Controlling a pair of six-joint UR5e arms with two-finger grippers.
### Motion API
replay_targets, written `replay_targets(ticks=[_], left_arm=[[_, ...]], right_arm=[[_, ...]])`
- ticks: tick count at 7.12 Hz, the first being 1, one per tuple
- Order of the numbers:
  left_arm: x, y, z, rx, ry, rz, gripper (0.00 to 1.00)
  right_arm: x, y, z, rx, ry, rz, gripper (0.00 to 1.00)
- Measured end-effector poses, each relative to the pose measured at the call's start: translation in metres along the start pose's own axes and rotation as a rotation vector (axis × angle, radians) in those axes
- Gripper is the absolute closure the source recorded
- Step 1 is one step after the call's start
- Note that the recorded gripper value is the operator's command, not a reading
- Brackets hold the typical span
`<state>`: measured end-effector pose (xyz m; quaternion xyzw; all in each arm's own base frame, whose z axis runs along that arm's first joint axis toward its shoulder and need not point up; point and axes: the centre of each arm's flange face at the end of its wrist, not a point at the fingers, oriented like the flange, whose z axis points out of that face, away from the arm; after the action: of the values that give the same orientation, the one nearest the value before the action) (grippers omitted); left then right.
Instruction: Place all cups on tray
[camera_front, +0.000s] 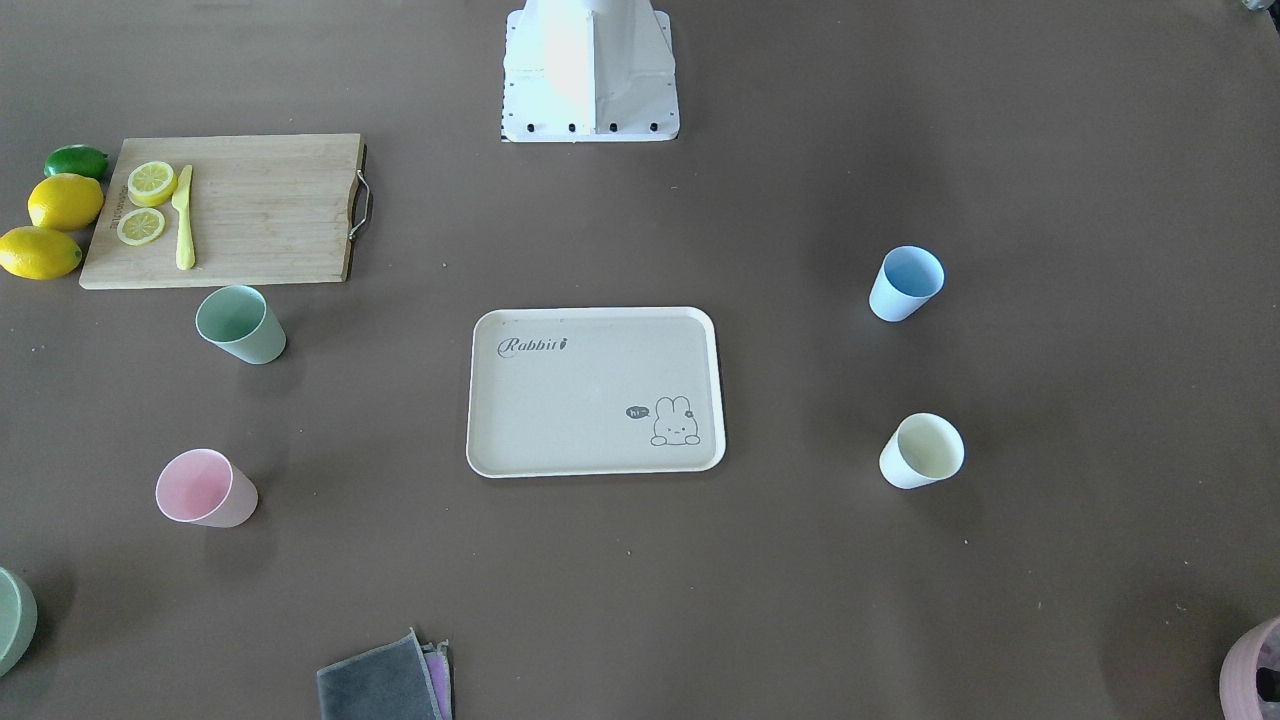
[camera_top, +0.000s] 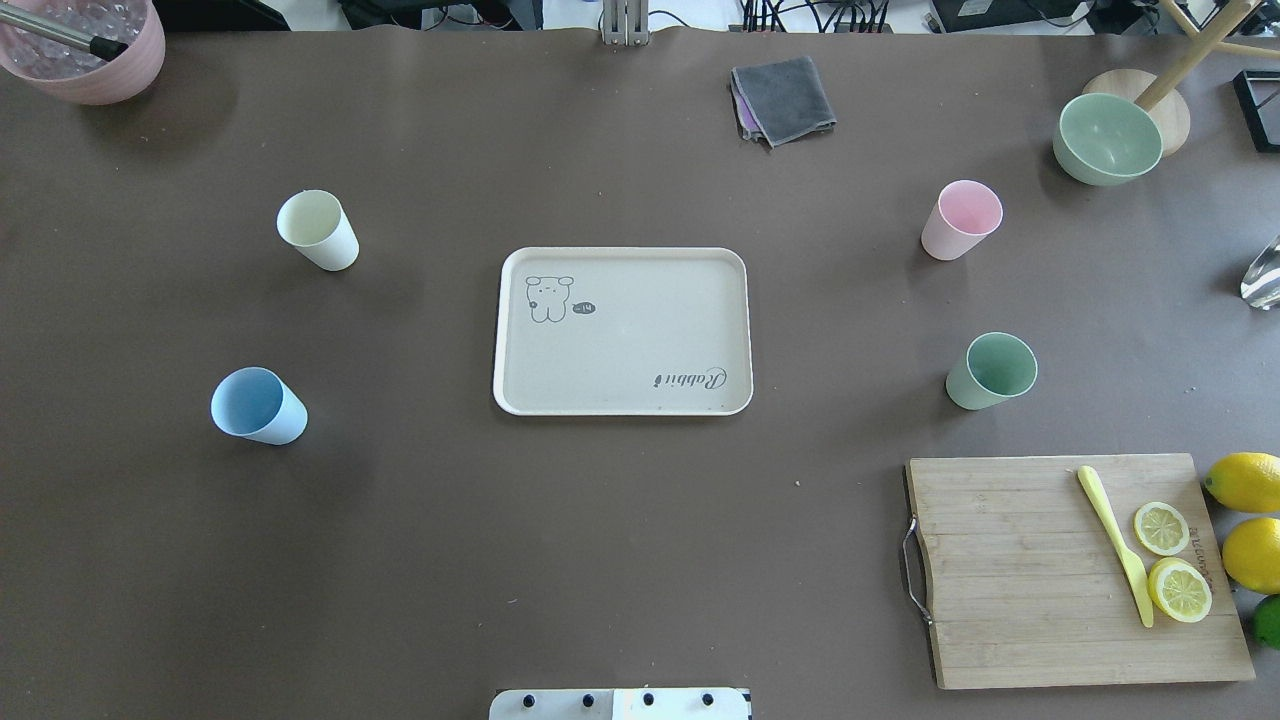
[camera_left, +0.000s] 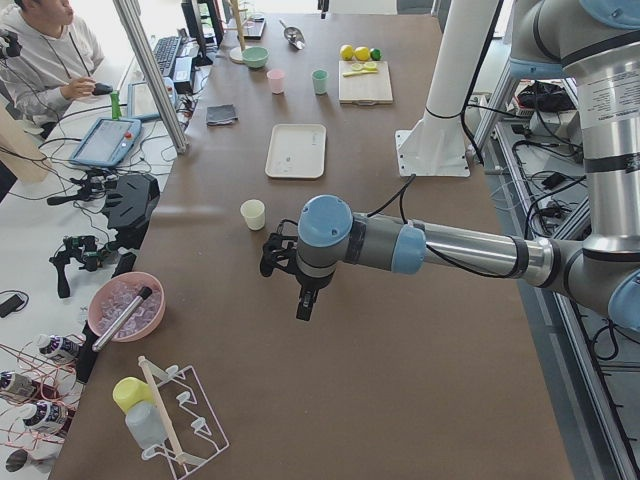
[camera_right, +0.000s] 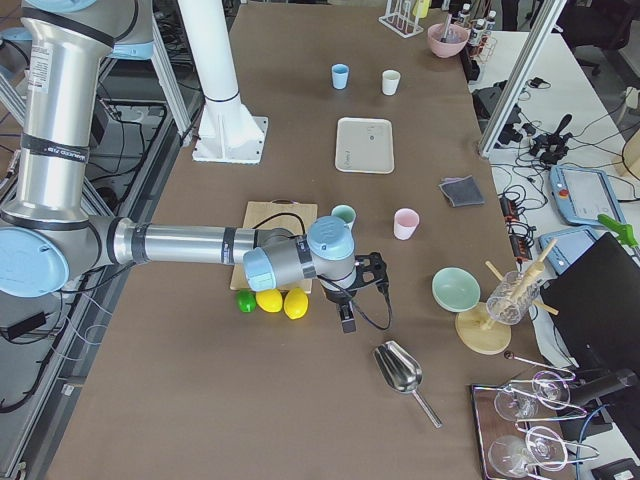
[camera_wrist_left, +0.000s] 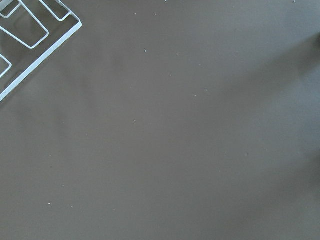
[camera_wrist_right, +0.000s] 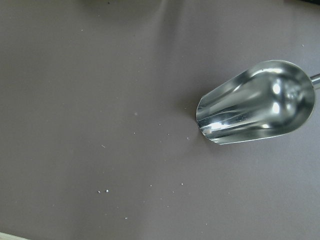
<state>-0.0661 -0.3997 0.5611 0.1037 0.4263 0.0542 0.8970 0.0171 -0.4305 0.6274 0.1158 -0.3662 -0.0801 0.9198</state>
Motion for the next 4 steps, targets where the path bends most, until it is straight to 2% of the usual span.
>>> replay_targets(ticks=[3,4], left_arm=[[0.000,0.000,0.001,-0.003,0.004,-0.003,0.02],[0.000,0.001,0.002,-0.005,0.004,-0.002,0.02]], right_arm=[[-0.032,-0.013,0.011,0.021,-0.077,-0.046,0.00],[-0.066,-0.029,0.019,0.015,-0.117,-0.004,0.00]])
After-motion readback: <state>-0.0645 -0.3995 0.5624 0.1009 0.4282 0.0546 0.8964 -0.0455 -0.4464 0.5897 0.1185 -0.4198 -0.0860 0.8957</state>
